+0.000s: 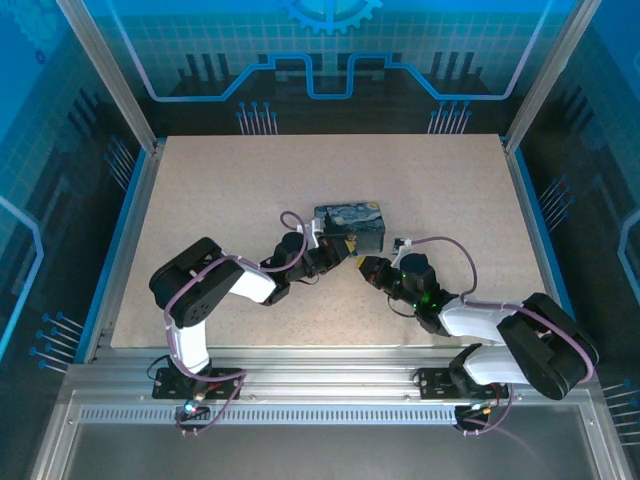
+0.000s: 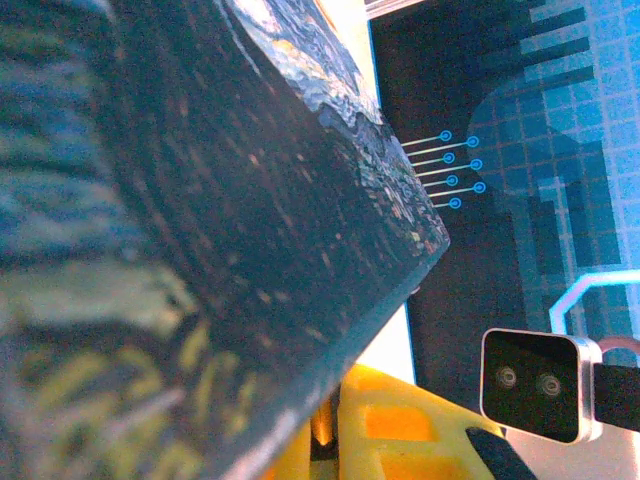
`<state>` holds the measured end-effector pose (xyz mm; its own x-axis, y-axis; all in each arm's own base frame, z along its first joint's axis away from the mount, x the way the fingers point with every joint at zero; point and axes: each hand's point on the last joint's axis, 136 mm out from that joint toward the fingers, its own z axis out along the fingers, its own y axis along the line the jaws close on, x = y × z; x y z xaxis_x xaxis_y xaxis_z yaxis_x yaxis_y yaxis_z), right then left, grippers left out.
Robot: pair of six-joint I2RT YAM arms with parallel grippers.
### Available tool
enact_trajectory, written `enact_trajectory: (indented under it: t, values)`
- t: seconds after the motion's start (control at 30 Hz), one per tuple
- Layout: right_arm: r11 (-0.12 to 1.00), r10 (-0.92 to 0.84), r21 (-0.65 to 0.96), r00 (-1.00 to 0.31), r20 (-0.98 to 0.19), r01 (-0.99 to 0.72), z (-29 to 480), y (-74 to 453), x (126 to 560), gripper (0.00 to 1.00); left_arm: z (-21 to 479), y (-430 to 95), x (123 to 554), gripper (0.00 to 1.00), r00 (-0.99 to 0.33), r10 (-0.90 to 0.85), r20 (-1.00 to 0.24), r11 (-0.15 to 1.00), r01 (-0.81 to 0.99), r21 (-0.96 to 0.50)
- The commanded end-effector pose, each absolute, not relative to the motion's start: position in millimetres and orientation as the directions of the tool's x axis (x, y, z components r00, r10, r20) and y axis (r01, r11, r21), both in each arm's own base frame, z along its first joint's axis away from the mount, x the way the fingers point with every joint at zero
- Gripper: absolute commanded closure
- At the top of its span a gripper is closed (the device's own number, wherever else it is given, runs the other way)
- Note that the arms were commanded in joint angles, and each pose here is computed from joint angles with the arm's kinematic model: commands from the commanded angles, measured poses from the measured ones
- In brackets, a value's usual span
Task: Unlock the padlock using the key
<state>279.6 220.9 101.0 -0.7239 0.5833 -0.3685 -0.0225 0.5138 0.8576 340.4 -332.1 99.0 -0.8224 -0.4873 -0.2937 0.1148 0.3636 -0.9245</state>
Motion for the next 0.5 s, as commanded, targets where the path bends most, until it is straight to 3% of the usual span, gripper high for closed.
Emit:
enact_trajectory:
  t: [0.0,0.47]
  values:
    - [0.522,0.593,0.853,-0.715,-0.371,-0.010,95.8,217.3,273.4,1.00,117.8,-332.8,344.9,1.00,-0.810,-0.504,-0.299,0.307,0.156,-0.939]
    - [0.522,0.593,0.853,-0.709,-0.382,-0.024,102.2,219.6,277.6,1.00,118.3,-333.9,345.3,1.00,-0.813,-0.504,-0.292,0.299,0.153,-0.942]
